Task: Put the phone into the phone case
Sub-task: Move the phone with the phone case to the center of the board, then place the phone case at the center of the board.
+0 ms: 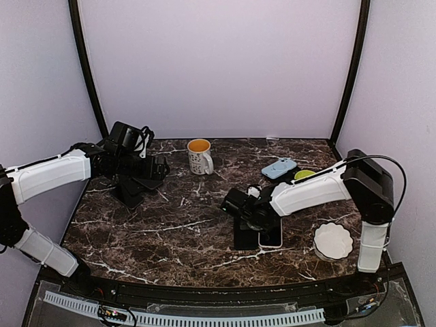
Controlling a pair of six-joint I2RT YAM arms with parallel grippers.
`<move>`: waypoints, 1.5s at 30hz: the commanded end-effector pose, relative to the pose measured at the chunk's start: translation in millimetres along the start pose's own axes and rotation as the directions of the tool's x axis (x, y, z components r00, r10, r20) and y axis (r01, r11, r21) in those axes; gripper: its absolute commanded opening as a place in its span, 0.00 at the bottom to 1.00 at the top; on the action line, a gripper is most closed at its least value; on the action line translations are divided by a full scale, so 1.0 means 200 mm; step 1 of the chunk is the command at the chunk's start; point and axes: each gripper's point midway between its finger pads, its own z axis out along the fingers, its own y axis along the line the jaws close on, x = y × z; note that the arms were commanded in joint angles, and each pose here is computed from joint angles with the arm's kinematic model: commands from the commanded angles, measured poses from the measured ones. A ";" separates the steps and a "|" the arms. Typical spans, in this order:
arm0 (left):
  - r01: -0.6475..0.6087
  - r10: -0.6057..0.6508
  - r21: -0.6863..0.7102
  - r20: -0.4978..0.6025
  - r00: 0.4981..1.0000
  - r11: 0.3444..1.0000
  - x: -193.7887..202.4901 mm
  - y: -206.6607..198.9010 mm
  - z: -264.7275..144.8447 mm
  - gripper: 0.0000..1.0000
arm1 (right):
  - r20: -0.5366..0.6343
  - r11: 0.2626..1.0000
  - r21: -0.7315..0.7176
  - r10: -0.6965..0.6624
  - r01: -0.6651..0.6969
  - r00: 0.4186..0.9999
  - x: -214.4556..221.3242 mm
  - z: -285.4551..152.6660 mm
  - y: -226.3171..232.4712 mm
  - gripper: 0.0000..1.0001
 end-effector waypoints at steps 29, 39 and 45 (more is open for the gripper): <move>0.001 -0.001 -0.015 0.007 1.000 1.000 0.00 0.03 0.00 0.98 | -0.073 0.987 -0.151 -0.061 0.049 0.995 -0.03 -0.06 0.31 0.36; 0.073 -0.072 -0.078 0.006 0.997 0.994 0.01 0.10 0.02 0.99 | 0.090 0.975 -0.202 -0.075 0.092 0.993 -0.37 -0.35 0.26 0.58; 0.422 -0.444 0.236 0.048 0.895 0.875 0.04 0.10 0.04 0.93 | 0.121 0.928 -0.369 -0.017 0.061 0.993 -0.47 -0.42 0.23 0.59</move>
